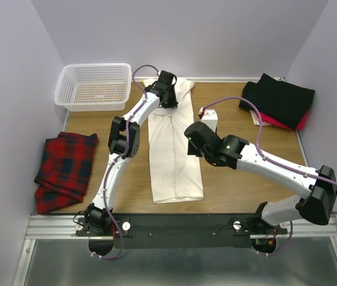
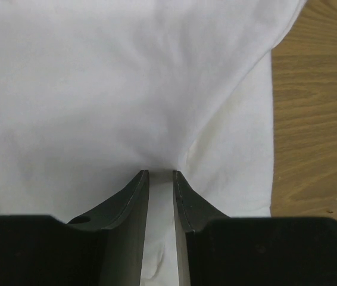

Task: Fold and stack the t-shirts
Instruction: Rotate the tshirt 90 degrees

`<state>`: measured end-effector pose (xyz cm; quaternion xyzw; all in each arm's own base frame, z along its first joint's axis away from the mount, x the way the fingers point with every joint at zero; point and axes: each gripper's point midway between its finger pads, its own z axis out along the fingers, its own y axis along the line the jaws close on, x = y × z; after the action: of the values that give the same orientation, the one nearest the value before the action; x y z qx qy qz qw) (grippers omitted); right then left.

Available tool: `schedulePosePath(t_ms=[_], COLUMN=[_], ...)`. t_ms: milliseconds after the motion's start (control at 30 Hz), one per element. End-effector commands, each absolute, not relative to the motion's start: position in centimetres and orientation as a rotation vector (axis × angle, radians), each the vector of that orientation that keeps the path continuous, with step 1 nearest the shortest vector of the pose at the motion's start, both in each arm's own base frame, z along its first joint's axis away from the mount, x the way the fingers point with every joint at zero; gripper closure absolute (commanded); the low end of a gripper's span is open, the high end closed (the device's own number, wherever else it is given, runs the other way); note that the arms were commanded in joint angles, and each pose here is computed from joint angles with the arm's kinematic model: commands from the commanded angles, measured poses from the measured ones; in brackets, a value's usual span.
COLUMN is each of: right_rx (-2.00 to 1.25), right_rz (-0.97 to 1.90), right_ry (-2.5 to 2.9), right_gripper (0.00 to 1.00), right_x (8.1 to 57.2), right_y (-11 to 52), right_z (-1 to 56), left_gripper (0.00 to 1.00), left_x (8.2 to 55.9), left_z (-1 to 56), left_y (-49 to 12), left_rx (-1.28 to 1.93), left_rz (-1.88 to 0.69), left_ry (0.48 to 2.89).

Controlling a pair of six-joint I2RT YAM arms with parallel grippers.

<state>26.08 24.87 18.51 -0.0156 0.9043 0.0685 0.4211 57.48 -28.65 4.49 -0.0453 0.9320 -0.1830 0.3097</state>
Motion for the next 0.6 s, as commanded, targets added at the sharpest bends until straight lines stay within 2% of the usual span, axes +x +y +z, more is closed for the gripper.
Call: schedulePosePath(t_ms=[0, 133, 233, 267, 367, 433, 567], right_rx=[-0.015, 0.011, 0.033, 0.039, 0.029, 0.014, -0.06], right_rz=[0.09, 0.066, 0.048, 0.05, 0.032, 0.028, 0.004], right_ry=[2.239, 2.227, 2.242, 2.254, 2.326, 2.373, 2.512], right_gripper=[0.4, 0.39, 0.38, 0.37, 0.36, 0.36, 0.36], right_x=[26.3, 26.9, 27.4, 27.4, 27.0, 26.5, 24.2], right_y=[22.9, 22.4, 21.8, 21.7, 21.3, 21.1, 20.7], right_z=[19.0, 19.2, 18.6, 18.3, 15.9, 14.3, 10.0], left_gripper=[0.69, 0.69, 0.68, 0.68, 0.68, 0.68, 0.68], left_x=[58.5, 59.1, 58.3, 57.4, 54.7, 52.4, 44.6], left_z=[6.7, 11.4, 17.0, 19.7, 22.4, 22.1, 19.9], left_y=[-31.0, -28.8, -26.6, -25.8, -23.3, -21.8, -17.8], left_rx=[-0.005, -0.051, -0.065, -0.064, -0.074, -0.087, -0.136], left_rz=[-0.718, -0.605, -0.548, -0.535, -0.445, -0.389, -0.263], left_ry=[2.373, 2.282, 2.175, 2.138, 2.135, 2.181, 2.286])
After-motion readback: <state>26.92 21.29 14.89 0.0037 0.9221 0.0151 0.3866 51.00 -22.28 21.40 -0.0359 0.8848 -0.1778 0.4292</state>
